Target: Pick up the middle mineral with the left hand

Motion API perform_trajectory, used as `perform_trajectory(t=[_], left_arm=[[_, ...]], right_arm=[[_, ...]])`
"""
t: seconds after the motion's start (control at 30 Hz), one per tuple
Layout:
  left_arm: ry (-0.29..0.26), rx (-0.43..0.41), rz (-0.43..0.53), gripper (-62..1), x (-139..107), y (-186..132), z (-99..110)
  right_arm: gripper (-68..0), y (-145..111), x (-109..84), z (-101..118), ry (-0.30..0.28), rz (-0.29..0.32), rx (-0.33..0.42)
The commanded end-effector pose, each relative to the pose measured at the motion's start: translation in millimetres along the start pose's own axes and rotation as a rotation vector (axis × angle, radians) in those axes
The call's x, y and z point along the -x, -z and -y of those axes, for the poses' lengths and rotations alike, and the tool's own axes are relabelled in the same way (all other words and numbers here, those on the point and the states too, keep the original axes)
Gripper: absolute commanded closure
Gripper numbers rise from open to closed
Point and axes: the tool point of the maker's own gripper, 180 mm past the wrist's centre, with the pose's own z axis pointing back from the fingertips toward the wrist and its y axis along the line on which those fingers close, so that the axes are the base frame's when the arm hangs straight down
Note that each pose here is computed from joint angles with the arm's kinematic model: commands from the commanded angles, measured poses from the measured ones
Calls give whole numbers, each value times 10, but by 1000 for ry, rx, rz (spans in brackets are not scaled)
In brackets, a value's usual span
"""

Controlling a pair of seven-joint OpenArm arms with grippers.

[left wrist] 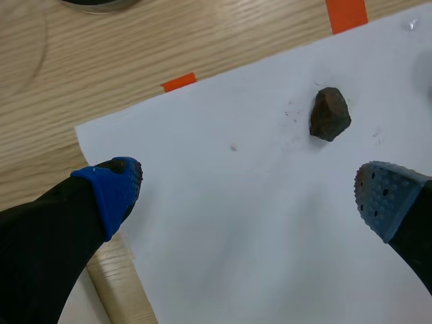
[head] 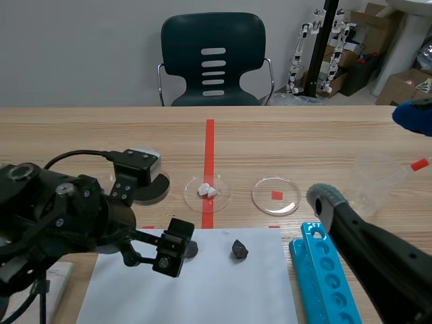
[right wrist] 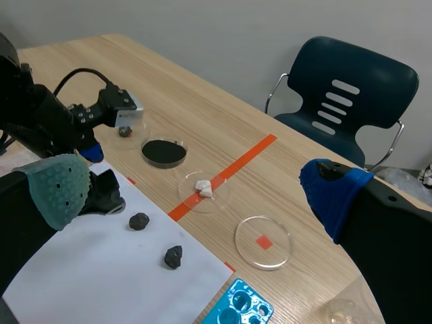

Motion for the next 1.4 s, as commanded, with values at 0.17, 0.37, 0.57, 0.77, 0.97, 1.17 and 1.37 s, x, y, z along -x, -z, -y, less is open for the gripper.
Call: perform_trajectory(t=[0.17, 0.37, 0.57, 0.77, 0.97, 1.17, 1.37], left_arm=[[4, -11, 9, -623, -128, -46, 115], [-58, -33, -18, -623, -151, -5, 192], [-71, -58, -69, -623, -198, 105, 206], [-73, -73, -125, -623, -247, 228, 251], [-85, -93, -150, -623, -264, 292, 289], [-91, -114, -178, -623, -213, 352, 349], [-113, -140, -190, -623, -172, 407, 383]], right_arm=[[-679, 7, -77, 8, 2, 28, 0], [-679, 7, -77, 8, 2, 28, 0], [-679, 7, -76, 8, 2, 28, 0], [-679, 8, -75, 7, 2, 27, 0], [-679, 8, -70, 8, 2, 24, 0], [-679, 8, -70, 8, 2, 24, 0], [-679, 8, -70, 8, 2, 24, 0]])
